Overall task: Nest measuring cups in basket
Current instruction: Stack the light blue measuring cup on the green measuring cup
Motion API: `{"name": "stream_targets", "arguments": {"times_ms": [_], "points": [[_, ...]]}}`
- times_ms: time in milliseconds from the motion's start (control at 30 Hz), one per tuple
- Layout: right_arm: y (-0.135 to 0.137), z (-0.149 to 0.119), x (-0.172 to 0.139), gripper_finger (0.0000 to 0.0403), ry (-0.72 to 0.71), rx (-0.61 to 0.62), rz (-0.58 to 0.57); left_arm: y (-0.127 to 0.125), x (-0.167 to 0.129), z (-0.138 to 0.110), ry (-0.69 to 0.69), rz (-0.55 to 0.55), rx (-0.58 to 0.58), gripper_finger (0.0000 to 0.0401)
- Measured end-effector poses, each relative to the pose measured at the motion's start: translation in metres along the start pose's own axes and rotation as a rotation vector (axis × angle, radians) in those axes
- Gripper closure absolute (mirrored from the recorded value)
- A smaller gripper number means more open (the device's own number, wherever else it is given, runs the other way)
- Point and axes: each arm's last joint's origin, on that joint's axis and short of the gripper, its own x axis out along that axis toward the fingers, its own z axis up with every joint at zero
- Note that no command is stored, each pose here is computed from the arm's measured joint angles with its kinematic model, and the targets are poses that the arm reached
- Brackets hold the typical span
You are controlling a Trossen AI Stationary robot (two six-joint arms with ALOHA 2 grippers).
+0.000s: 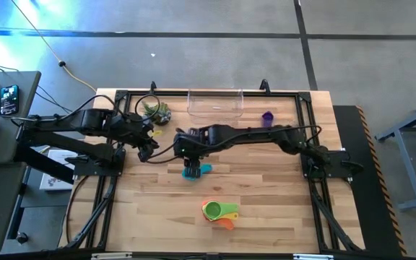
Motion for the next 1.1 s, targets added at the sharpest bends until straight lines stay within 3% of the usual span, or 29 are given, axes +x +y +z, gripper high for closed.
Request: {"name": "stream_targets", "arguments": {"times_ms": [200, 500, 1100], "points": [[0.002, -0.009, 0.038, 0.0238, 0.083, -0.025, 0.016, 0.0, -0.001, 0.0, -0.002, -0.002, 0.001, 0.0339], [0.003, -0.018, 0.07, 0.0238, 0.15, -0.052, 0.027, 0.004, -0.014, -0.004, -0.056, -0.023, -0.004, 0.0339], [-0.005, -0.03, 0.11, 0.0238, 0.208, -0.052, 0.04, 0.007, -0.025, -0.007, -0.098, -0.041, -0.022, 0.0339]]}}
